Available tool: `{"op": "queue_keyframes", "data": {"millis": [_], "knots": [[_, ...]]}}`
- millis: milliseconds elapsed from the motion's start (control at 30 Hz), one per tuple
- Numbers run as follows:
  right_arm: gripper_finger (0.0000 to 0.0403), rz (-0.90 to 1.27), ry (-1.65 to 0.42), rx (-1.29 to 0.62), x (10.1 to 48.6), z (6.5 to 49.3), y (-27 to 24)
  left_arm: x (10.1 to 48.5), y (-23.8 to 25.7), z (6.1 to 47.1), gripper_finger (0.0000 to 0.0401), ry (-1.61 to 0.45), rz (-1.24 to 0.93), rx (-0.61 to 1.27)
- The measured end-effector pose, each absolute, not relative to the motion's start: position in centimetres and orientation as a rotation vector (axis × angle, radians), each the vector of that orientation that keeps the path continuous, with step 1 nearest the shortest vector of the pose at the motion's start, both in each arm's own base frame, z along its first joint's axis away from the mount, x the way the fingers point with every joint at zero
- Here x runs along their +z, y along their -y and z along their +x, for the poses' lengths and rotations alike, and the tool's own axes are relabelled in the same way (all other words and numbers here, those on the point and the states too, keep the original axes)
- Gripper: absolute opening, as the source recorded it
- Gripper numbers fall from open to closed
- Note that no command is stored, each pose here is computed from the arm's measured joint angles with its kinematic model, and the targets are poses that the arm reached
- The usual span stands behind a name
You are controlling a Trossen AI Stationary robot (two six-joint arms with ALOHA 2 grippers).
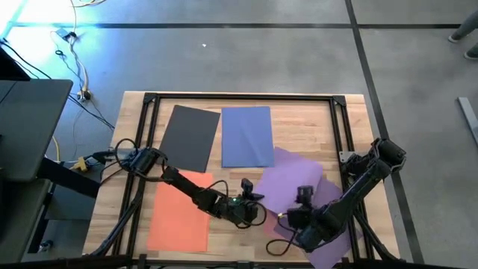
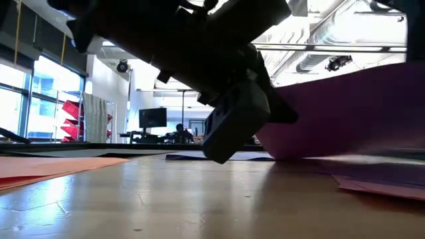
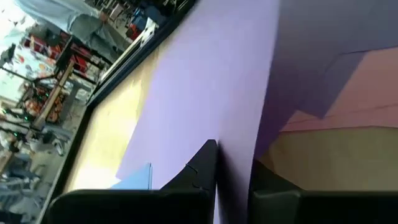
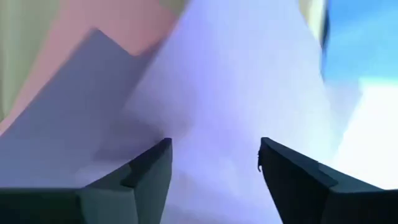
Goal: Organize paper
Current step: Put the violet paper on the top right of the table
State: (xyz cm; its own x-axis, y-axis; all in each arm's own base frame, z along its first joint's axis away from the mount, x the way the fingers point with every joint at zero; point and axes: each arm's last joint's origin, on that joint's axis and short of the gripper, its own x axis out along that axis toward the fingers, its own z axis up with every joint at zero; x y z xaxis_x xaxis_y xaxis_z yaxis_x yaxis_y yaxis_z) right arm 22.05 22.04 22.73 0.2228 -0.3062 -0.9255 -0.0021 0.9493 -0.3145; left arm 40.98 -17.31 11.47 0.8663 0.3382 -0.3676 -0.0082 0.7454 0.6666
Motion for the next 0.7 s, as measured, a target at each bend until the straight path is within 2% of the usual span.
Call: {"op": "queue_keyframes", "data": {"millis": [100, 233, 533, 700], "knots": [[0.0235, -0.171, -1.333, -0.279, 23.0, 21.5, -22.5, 11.5, 16.8, 41.2, 0.0, -0.493, 0.671, 0.208], [0.0231, -0.131, -1.262, -0.205, 22.6, 21.0, -24.1, 11.5, 16.2, 41.5, 0.0, -0.489, 0.619, 0.233], [0.0191, -0.208, -1.131, -0.186, 22.8, 20.2, -25.2, 12.2, 15.3, 42.5, 0.0, -0.461, 0.502, 0.234], [0.0174, -0.252, -1.062, -0.266, 22.5, 21.0, -24.4, 12.6, 15.5, 42.8, 0.0, -0.447, 0.484, 0.209]]}}
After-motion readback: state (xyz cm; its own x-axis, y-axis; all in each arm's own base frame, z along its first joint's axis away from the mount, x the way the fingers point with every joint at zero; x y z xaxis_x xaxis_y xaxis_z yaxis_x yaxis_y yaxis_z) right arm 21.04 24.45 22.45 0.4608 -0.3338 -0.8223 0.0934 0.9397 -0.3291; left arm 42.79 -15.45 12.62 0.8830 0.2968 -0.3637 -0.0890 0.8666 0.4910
